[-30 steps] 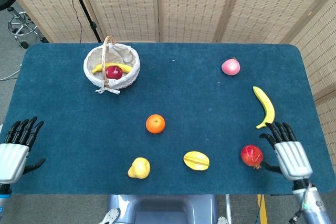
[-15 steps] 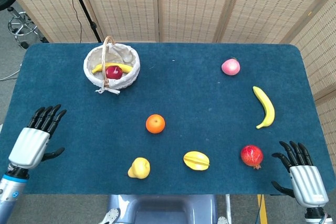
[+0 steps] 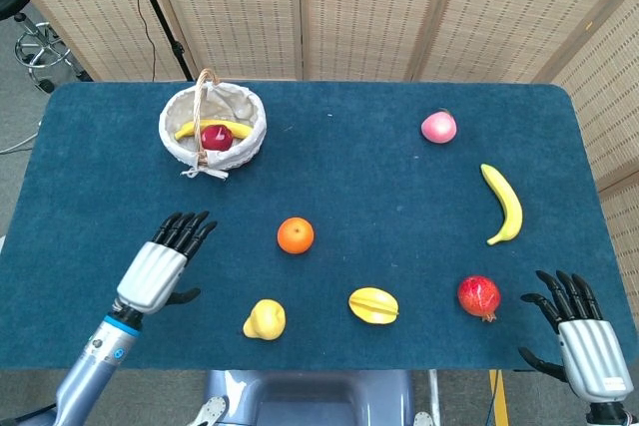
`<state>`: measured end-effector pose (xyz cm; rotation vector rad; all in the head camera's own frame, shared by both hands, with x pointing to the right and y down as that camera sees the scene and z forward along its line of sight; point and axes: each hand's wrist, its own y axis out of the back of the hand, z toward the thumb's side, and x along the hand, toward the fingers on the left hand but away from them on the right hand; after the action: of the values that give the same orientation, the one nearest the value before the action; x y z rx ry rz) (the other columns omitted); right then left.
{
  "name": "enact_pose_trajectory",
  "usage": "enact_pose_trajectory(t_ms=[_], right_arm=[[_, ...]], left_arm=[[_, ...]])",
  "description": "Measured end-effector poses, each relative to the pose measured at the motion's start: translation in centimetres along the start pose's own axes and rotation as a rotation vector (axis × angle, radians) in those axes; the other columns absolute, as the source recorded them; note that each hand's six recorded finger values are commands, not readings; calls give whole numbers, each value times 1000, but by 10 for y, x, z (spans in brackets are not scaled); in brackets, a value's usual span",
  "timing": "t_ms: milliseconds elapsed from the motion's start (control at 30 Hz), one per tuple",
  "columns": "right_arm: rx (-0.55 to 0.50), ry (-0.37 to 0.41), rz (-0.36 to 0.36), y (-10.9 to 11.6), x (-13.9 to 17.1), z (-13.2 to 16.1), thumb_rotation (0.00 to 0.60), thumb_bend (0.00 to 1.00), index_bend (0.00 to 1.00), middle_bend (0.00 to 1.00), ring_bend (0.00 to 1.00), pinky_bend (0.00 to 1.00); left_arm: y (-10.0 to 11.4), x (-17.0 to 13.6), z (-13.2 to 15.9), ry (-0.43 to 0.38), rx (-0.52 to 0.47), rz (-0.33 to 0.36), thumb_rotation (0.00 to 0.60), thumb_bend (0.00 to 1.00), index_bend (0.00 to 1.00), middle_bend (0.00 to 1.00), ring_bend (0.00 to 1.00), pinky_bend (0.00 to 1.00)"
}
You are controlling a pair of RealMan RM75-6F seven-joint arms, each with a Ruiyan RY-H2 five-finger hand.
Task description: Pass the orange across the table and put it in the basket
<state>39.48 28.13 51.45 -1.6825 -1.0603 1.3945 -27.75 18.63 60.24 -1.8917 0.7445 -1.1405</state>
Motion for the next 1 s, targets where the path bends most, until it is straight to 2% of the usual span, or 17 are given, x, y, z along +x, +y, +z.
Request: enact_pose_trajectory(t_ms=[433, 833, 1000], right_arm=[[-11, 36, -26, 9, 9, 9, 600, 0, 312, 122, 45, 41], [-1, 84, -22, 7, 15, 22, 600, 0, 327, 125, 47, 41], [-2, 95, -15, 5, 16, 25, 600, 0, 328, 129, 49, 41]], left_arm=[[-54, 66, 18, -3, -30, -81, 600, 0, 0, 0, 0, 59], [-81, 116, 48, -62, -10, -109, 600, 4, 0, 0, 0, 59], [-84, 134, 64, -91, -13, -106, 600, 7, 0, 0, 0, 59]])
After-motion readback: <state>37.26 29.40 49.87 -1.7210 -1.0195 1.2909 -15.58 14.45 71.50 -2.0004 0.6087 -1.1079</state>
